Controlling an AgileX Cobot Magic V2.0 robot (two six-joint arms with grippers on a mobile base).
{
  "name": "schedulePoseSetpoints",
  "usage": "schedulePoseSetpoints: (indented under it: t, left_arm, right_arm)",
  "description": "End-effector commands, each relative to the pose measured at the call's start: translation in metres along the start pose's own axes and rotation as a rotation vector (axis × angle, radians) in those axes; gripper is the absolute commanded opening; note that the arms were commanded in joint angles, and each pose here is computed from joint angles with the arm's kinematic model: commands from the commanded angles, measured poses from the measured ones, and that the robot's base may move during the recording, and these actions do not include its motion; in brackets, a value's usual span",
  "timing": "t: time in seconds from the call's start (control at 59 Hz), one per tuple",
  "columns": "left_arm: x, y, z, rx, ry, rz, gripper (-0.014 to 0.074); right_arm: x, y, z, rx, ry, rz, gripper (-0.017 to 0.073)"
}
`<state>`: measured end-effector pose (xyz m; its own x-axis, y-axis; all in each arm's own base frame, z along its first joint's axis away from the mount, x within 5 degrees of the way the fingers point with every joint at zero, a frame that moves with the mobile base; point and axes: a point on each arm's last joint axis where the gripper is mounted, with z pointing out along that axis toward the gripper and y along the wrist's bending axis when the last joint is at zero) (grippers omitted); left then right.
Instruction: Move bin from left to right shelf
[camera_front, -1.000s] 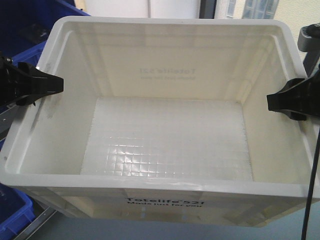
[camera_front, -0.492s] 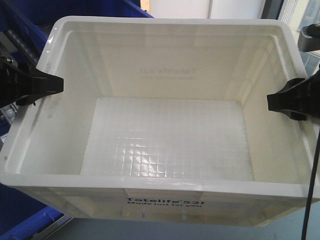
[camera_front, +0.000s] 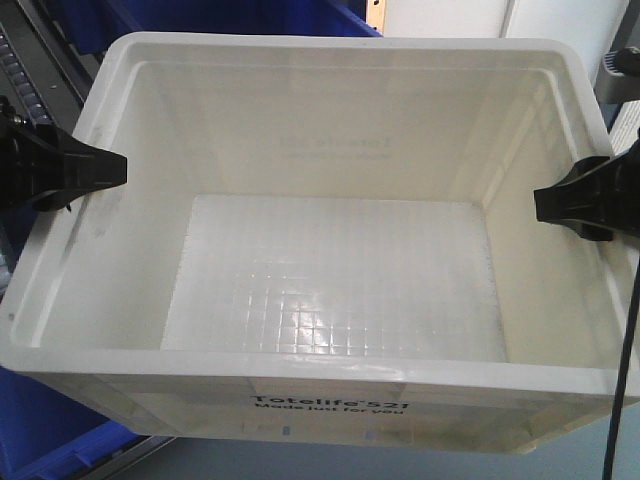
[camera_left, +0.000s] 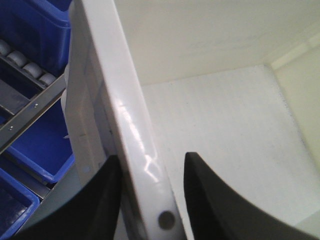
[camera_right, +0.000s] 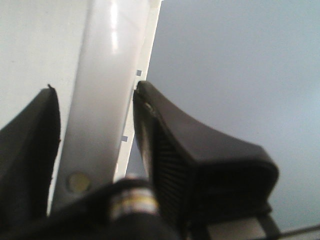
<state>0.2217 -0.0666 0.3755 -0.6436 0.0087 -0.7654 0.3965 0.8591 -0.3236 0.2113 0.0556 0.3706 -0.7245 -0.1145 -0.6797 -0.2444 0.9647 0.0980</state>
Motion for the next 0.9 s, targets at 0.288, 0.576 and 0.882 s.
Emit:
schedulePoseSetpoints:
  t: [0.288, 0.576, 0.882]
  left_arm:
    - [-0.0140, -0.0204, -0.0188, 0.095, -0.120, 0.008, -0.0006]
    - [-0.0140, -0.0204, -0.0188, 0.095, -0.120, 0.008, -0.0006]
    - [-0.0140, -0.0204, -0.0188, 0.095, -0.120, 0.008, -0.0006]
  right_arm:
    - [-0.0210, 0.0035, -0.0184, -0.022, -0.197, 0.016, -0.0005]
    - [-0.0210, 0.0035, -0.0184, -0.022, -0.197, 0.016, -0.0005]
    - [-0.0210, 0.0035, -0.0184, -0.022, -0.197, 0.016, -0.0005]
